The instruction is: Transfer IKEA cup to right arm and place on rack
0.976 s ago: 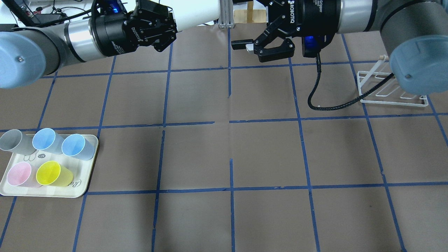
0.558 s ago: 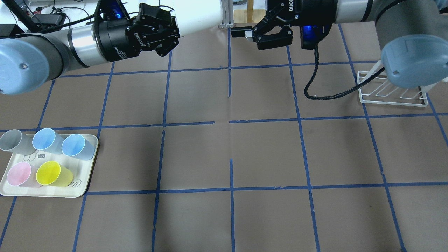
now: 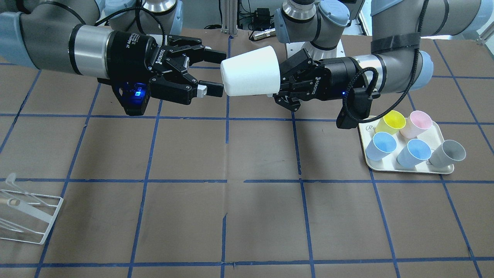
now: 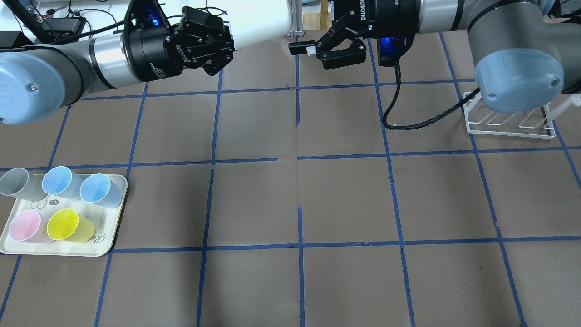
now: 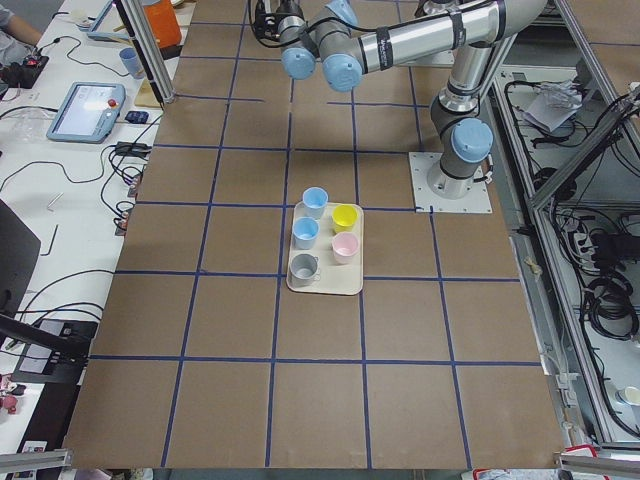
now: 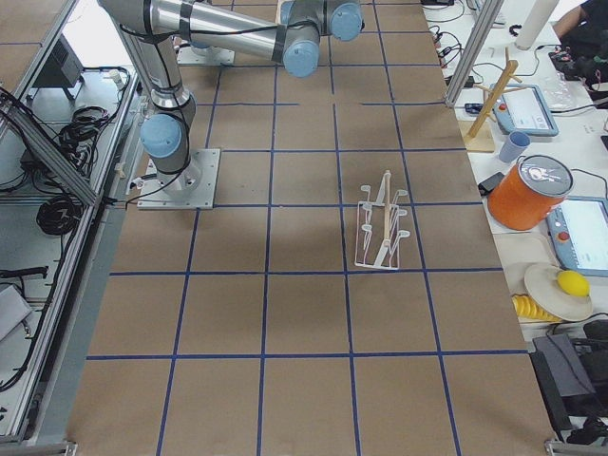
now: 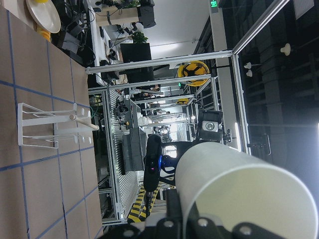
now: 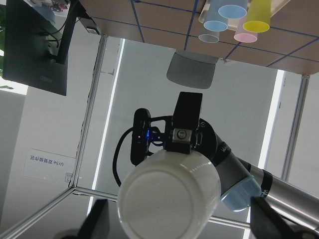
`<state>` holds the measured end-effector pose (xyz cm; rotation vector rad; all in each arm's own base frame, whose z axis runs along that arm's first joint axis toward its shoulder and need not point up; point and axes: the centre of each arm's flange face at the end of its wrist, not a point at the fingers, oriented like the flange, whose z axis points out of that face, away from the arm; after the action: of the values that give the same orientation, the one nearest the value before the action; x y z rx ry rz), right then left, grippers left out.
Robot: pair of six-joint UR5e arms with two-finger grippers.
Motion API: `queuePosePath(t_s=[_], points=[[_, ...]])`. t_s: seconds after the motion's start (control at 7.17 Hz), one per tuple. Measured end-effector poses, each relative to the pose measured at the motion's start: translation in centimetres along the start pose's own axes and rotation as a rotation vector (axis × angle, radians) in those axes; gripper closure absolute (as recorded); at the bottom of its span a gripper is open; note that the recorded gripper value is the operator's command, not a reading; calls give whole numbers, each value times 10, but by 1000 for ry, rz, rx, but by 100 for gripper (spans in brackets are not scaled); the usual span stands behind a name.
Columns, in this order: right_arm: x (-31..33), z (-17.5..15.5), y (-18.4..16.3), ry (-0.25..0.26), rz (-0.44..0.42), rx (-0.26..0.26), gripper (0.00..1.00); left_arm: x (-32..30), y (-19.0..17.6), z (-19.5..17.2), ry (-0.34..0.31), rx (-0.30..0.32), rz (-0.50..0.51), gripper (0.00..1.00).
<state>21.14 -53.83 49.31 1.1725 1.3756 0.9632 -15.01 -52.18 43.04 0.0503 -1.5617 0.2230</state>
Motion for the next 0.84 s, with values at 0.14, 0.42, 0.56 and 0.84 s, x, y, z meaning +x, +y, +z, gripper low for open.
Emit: queuePosePath(t_s=[0.14,0.42,0.56,0.84], points=[[-2,3,6,5,12,-1,0,0,0,0,0,0,-1,100],[-3,8,10,14,27,-8,0,0,1,0,0,-1,-2,100],[-4,11,8,19,37,-11,0,-1,1,0,-1,-2,-2,100],[-5,24,1,41,44,-14,11,-1,2,0,-2,-3,-2,100]])
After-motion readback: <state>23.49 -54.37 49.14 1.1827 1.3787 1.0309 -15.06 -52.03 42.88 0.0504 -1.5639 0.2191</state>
